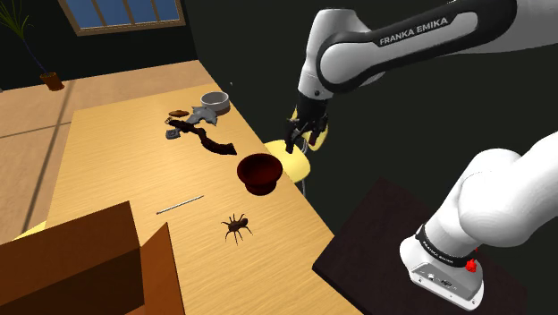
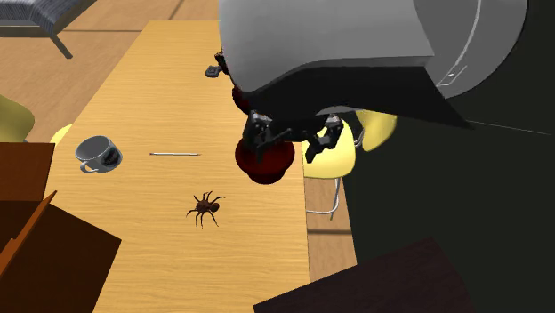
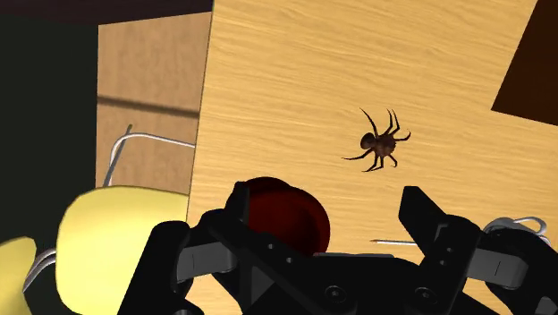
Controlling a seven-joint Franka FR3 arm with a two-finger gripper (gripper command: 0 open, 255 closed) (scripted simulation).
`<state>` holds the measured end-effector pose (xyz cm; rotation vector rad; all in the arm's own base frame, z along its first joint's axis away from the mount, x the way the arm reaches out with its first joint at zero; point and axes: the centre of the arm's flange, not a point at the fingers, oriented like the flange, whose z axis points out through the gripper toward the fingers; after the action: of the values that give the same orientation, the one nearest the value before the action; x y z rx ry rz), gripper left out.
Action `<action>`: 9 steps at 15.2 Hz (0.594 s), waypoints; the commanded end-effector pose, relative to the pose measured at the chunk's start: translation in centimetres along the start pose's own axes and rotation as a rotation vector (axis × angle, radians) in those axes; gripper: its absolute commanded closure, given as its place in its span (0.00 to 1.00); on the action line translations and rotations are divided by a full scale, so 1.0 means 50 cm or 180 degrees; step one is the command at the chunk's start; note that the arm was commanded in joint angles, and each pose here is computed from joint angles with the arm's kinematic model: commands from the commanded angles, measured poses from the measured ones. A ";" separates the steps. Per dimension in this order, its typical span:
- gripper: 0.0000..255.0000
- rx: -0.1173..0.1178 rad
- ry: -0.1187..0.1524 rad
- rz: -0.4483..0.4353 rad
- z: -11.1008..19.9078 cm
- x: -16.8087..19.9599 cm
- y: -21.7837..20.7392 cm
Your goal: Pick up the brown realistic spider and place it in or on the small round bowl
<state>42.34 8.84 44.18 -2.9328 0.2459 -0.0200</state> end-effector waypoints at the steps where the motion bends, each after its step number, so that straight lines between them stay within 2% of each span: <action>1: 0.00 0.0024 -0.0037 0.0063 0.045 0.014 -0.019; 9: 0.00 0.0113 -0.0202 0.0299 0.229 0.083 -0.099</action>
<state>47.22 14.59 34.91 -2.8838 0.3551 0.0718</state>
